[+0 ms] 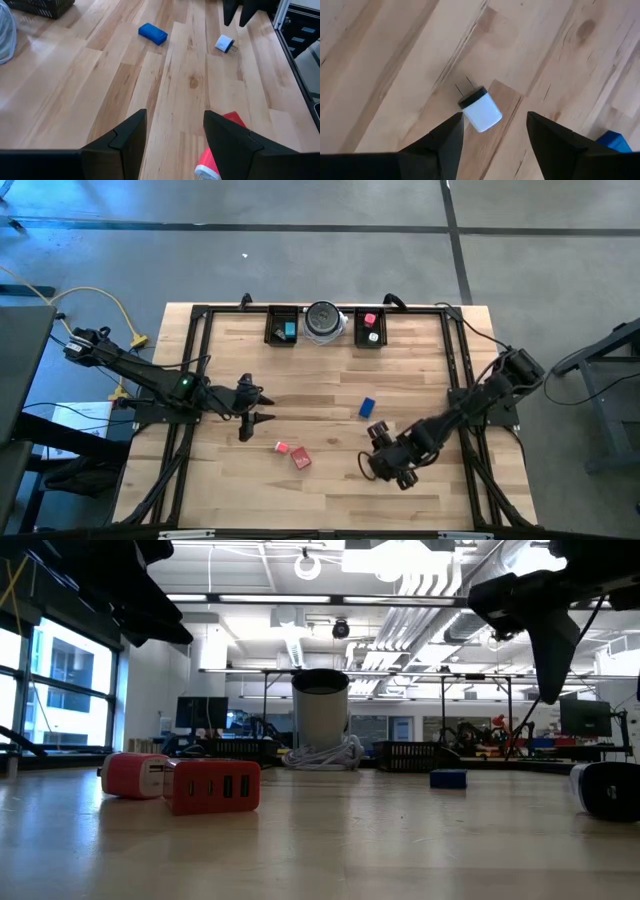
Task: Pick & Place Office items
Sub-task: Put the white charger adapter into the right black basket
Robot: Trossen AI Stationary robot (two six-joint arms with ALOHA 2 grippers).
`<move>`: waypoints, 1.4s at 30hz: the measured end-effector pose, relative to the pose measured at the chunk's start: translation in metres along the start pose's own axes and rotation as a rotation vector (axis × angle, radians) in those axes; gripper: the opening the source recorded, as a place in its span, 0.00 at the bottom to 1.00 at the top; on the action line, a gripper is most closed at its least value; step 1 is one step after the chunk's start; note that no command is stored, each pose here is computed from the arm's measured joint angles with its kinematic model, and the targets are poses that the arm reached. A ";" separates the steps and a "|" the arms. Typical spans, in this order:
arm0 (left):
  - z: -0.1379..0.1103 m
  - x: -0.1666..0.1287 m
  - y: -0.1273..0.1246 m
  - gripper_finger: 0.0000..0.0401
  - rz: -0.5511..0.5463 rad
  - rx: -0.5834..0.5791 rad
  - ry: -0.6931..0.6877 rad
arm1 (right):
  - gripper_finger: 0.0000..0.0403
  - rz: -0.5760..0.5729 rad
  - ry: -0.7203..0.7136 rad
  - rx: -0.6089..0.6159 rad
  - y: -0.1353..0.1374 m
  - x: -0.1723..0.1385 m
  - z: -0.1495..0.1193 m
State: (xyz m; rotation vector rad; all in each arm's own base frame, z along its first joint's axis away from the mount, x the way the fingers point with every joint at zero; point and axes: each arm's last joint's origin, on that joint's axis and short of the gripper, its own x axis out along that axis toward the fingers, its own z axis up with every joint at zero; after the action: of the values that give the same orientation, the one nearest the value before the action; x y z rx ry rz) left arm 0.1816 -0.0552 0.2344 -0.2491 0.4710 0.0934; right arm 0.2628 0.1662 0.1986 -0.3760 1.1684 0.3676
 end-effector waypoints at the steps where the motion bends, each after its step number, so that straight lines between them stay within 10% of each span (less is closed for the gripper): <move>1: 0.000 0.000 0.000 0.48 -0.001 -0.001 -0.002 | 0.51 -0.002 -0.005 -0.006 0.002 0.000 0.000; 42: -0.001 0.004 -0.002 0.48 -0.030 -0.020 0.017 | 0.51 0.040 0.056 -0.165 0.005 0.036 0.002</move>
State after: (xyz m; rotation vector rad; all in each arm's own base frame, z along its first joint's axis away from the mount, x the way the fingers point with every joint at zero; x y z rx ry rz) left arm 0.1854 -0.0576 0.2319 -0.2762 0.4830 0.0672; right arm 0.2743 0.1746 0.1654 -0.5098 1.2057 0.4932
